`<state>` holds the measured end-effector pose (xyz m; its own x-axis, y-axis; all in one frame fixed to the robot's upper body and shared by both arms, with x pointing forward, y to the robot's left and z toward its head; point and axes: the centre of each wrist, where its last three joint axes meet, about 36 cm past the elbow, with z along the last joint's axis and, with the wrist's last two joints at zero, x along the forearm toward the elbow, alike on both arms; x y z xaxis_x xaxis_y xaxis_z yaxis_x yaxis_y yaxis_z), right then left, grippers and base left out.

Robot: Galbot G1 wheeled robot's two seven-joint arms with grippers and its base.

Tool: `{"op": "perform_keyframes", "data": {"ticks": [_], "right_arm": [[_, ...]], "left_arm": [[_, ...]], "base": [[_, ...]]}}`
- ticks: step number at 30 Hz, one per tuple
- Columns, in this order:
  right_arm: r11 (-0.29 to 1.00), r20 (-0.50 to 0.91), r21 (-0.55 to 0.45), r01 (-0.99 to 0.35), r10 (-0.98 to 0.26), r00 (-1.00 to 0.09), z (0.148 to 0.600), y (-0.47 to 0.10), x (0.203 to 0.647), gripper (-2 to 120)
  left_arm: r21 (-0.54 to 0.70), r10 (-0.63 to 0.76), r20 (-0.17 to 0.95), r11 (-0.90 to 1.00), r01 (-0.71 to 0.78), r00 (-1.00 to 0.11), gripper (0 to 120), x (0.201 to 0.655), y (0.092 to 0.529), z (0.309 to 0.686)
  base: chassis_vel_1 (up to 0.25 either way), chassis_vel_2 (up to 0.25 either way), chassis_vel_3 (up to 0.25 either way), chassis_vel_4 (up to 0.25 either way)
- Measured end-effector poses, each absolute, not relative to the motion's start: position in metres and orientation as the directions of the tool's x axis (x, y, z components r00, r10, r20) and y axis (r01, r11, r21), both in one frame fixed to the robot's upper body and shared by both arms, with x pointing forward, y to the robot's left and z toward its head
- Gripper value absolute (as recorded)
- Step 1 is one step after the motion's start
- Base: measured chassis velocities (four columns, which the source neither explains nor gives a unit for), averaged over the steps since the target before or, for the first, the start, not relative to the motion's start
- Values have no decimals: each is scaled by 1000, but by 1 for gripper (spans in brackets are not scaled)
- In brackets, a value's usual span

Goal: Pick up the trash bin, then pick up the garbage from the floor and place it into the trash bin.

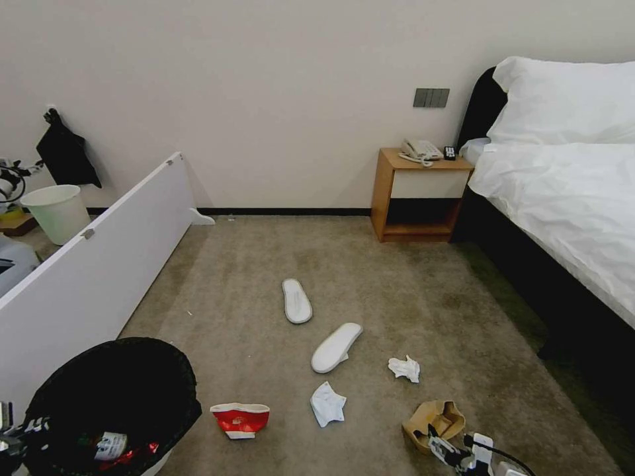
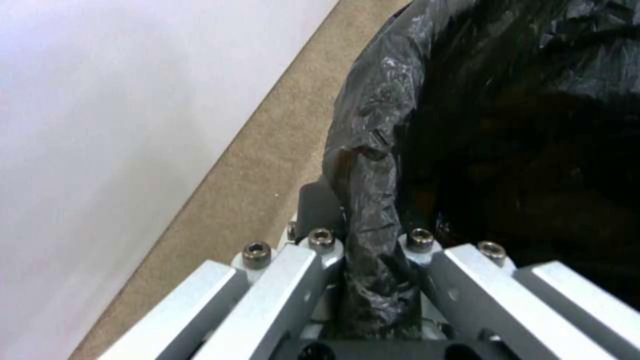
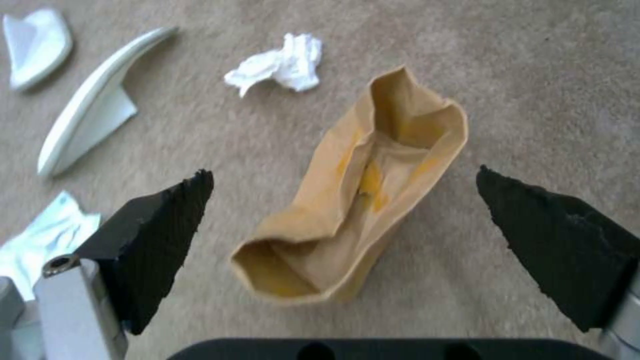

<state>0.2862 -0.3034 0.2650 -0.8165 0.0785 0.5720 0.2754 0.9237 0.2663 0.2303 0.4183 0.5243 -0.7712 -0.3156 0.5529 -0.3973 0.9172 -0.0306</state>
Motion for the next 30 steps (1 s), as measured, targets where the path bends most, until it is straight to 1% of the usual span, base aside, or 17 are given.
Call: {"op": "perform_keyframes", "data": {"ticks": [4,13,24,30], "right_arm": [[900,587,300,318,89,-805,263,-311,297,100],[860,632,320,398,119,-766,250,-327,308,100],[839,666,332,431,115,-737,232,-322,324,100],[839,681,323,438,115,-724,224,-323,332,100]], "left_arm": [[-32,-316,552,917,-398,-772,3,229,417,525],[-32,-313,548,919,-393,-776,3,229,414,527],[-34,-307,546,921,-387,-779,3,229,411,528],[-36,-302,548,923,-382,-780,3,231,408,526]], "base": [[0,0,0,0],[0,0,0,0],[0,0,0,0],[0,0,0,0]]}}
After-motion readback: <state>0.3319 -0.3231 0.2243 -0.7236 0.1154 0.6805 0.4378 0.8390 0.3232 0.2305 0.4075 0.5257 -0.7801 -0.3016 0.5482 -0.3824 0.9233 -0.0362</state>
